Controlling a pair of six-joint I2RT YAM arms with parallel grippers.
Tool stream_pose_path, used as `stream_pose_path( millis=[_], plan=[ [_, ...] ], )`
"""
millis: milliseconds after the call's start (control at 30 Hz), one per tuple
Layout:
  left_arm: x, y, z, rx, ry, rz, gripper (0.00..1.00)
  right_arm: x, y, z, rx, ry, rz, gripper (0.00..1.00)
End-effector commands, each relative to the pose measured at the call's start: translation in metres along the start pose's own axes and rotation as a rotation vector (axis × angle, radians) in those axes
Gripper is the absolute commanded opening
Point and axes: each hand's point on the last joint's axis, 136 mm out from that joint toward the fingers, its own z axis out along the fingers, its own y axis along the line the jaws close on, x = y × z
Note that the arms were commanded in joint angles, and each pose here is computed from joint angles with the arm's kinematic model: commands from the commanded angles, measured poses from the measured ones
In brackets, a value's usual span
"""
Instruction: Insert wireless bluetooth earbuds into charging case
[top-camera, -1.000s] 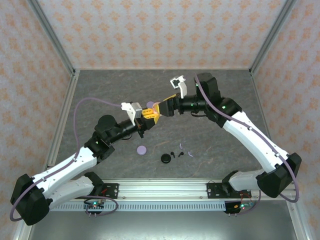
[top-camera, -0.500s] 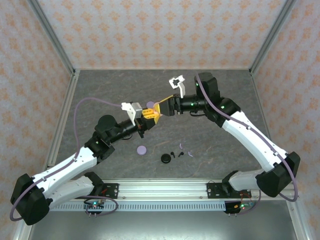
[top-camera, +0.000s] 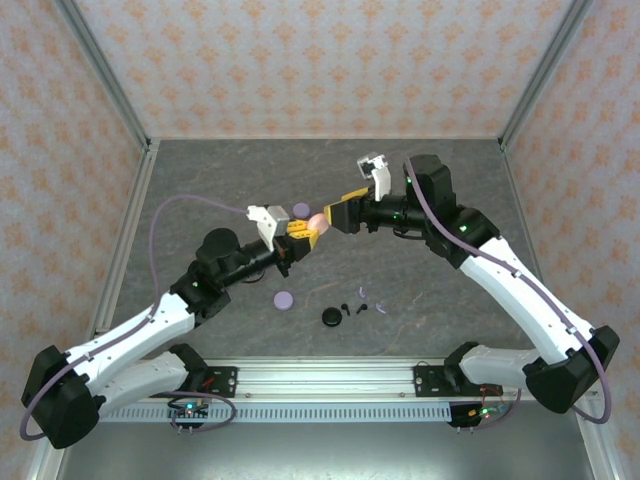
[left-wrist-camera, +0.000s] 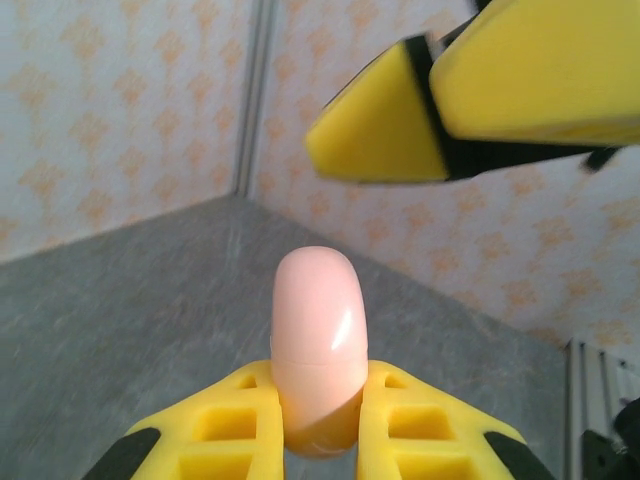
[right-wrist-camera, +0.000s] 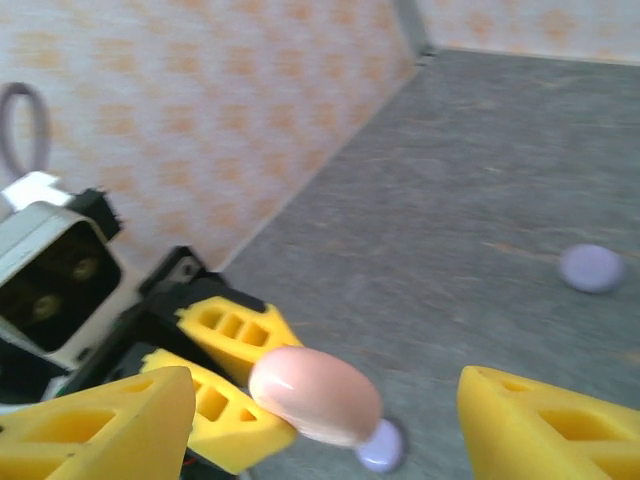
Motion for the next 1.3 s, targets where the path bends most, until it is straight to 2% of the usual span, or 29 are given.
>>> stream_pose_path(
  millis=[0,200,367,500,867,933,1067,1200,1267],
  plan=[
    [0.033,0.033,0.005,-0.164,0.171,-0.027,0.0,-0.009,-0.04,-0.019,0.274,-0.059,-0.012,0.72],
    [0.101,0.097,0.012,-0.307,0.358,-0.264,0.0,0.006,-0.072,-0.02,0.412,-0.043,0.029,0.78],
    [0.149,0.13,0.022,-0.363,0.478,-0.398,0.0,0.017,-0.083,-0.022,0.459,-0.021,0.033,0.86],
    [0.17,0.143,0.036,-0.36,0.517,-0.477,0.0,0.019,-0.087,-0.029,0.482,-0.062,0.031,1.0],
    [0.206,0.164,0.053,-0.42,0.607,-0.54,0.0,0.037,-0.096,-0.035,0.517,-0.038,0.029,0.99],
    [0.21,0.168,0.052,-0.439,0.621,-0.54,0.05,0.039,-0.096,-0.037,0.521,-0.039,0.027,0.99],
    [0.214,0.173,0.05,-0.471,0.64,-0.533,0.21,0.046,-0.096,-0.042,0.528,-0.023,0.024,0.99],
    [0.215,0.177,0.045,-0.502,0.653,-0.513,0.38,0.062,-0.097,-0.046,0.533,0.033,0.032,0.99],
    [0.213,0.178,0.043,-0.515,0.651,-0.502,0.42,0.072,-0.099,-0.046,0.536,0.068,0.041,0.99]
  ],
)
